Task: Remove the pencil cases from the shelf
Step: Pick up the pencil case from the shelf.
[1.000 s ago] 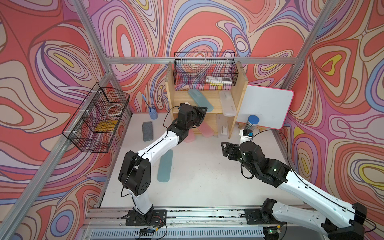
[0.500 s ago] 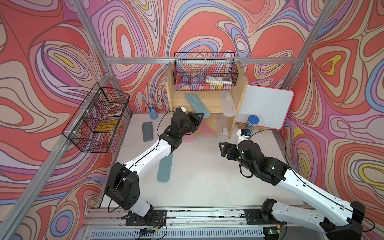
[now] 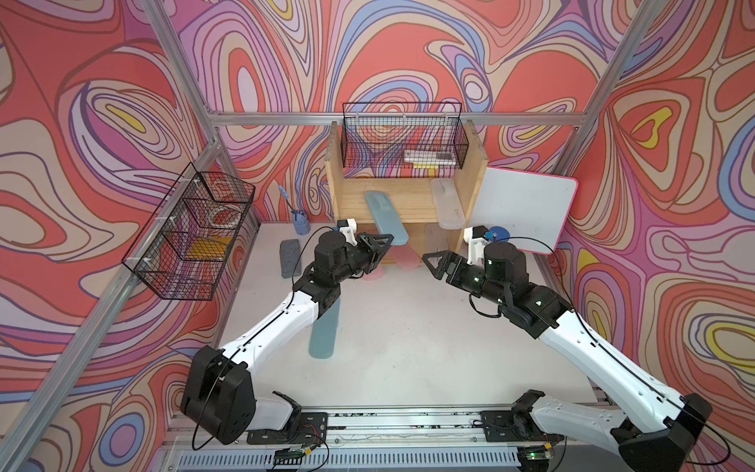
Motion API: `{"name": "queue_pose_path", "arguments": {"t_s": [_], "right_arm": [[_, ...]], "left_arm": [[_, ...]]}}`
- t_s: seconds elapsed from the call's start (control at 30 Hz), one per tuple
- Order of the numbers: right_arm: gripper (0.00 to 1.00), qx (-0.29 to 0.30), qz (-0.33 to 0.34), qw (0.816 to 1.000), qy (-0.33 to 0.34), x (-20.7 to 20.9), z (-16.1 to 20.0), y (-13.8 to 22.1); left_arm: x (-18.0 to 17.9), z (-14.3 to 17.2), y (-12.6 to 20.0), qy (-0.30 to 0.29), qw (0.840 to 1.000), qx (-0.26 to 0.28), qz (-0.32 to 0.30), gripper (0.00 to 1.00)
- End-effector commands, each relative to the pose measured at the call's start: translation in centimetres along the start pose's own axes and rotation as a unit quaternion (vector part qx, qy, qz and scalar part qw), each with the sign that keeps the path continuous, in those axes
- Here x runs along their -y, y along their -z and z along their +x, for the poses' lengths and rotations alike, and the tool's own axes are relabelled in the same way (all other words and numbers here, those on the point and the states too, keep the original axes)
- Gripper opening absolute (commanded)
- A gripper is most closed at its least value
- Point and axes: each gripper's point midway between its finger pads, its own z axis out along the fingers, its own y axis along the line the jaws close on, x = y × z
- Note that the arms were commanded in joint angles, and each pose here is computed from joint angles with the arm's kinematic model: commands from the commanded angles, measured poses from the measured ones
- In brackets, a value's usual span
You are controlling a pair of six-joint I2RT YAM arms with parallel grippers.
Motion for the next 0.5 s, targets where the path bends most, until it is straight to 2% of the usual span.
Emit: {"name": "queue_pose_path", "arguments": {"t_s": [0.0,0.23,0.47], "right_arm": [[0.86,-0.028,-0.094,0.995,-0.031,-3.9,-0.5,-0.5],[0.83,-0.035,-0.14,0.984,-0.101,-5.3,-2.0,-1.8],[0.8,-0.035,-0.159,0.979,-0.124,-5.8,-2.8,-2.5]], "left_arm": [[3.2,0.9,1.3,-0.036,0.997,-0.031,0.06,0.04],[4.9,2.2,2.7,-0.048,0.992,-0.07,0.099,0.01],[6.0,3.5,4.1,-0.048,0.985,-0.107,0.13,0.0]]}}
